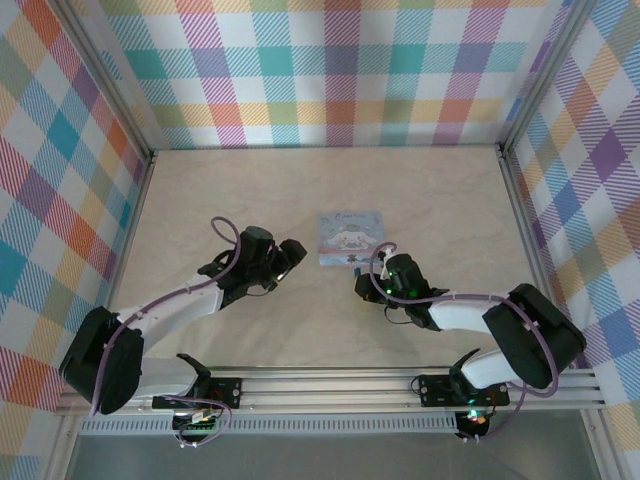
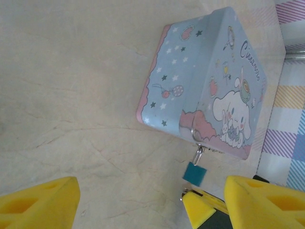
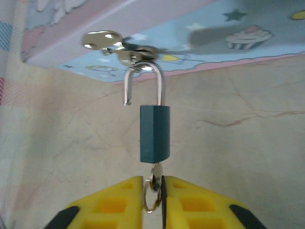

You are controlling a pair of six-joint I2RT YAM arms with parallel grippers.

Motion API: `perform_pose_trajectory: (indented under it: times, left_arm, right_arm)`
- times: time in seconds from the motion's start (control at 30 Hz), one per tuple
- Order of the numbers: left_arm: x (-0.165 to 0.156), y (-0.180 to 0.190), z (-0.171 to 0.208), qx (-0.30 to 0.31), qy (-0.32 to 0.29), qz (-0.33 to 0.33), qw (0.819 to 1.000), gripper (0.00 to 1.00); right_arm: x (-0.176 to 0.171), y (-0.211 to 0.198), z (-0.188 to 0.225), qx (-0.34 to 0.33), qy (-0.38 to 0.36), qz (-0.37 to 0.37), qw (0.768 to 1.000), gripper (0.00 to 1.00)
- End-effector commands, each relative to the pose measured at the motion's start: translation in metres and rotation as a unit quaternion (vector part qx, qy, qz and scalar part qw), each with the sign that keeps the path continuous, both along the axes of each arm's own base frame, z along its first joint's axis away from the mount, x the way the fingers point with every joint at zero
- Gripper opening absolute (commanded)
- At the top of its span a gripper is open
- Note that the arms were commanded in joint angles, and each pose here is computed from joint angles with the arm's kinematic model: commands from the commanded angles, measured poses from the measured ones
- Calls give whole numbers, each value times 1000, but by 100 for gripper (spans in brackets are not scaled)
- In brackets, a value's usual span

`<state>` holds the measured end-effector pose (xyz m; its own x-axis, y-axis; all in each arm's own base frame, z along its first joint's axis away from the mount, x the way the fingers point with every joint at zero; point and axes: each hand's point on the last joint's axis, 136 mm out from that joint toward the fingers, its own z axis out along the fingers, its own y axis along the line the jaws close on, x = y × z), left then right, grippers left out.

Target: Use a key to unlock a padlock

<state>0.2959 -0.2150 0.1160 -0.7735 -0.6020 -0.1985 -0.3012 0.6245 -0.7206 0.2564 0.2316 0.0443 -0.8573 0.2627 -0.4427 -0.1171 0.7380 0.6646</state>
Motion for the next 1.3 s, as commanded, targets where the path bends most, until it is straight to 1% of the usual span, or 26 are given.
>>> perform_pose_trajectory:
  times: [0.0, 0.07, 0.1, 0.23, 0.33, 0.4, 0.5, 0.67, 0.7, 0.83, 0.97, 1.1, 1.27]
  left_arm:
    - [9, -5, 4, 12, -8, -24, 1000, 80]
    - [15, -9, 4, 19, -9, -35, 999, 80]
    - [19, -12, 7, 22, -14, -42, 999, 82]
    - [33, -24, 6, 43, -14, -74, 996, 84]
    - [41, -32, 0, 58, -8, -96, 994, 85]
    - [47, -35, -5, 73, -3, -105, 992, 86]
    - [55, -37, -14, 95, 6, -113, 989, 86]
    - [64, -46, -30, 99, 21, -124, 987, 86]
    - [64, -47, -34, 98, 25, -124, 987, 86]
    - [60, -46, -53, 93, 43, -122, 987, 85]
    - [51, -39, -65, 105, 55, -118, 986, 85]
    - [40, -31, -70, 110, 64, -115, 985, 85]
    - [22, -18, -73, 111, 71, -109, 985, 85]
  right_arm:
    - [-4, -10, -9, -2, 23, -19, 1000, 27]
    - [-4, -15, -10, -8, 24, -24, 999, 32]
    - [-4, -17, -9, -10, 21, -25, 999, 34]
    - [-4, -26, -4, -29, 9, -26, 999, 41]
    - [-1, -29, 6, -24, -7, -21, 999, 48]
    - [1, -28, 15, -12, -20, -13, 1000, 55]
    - [6, -26, 32, 7, -44, -1, 999, 70]
    - [17, -22, 55, 35, -75, 12, 996, 96]
    - [20, -21, 57, 36, -78, 14, 996, 100]
    - [30, -12, 60, 50, -73, 36, 995, 100]
    - [41, -4, 57, 57, -66, 52, 995, 100]
    - [53, 1, 57, 48, -74, 66, 994, 100]
    - [65, 5, 60, 29, -104, 84, 991, 100]
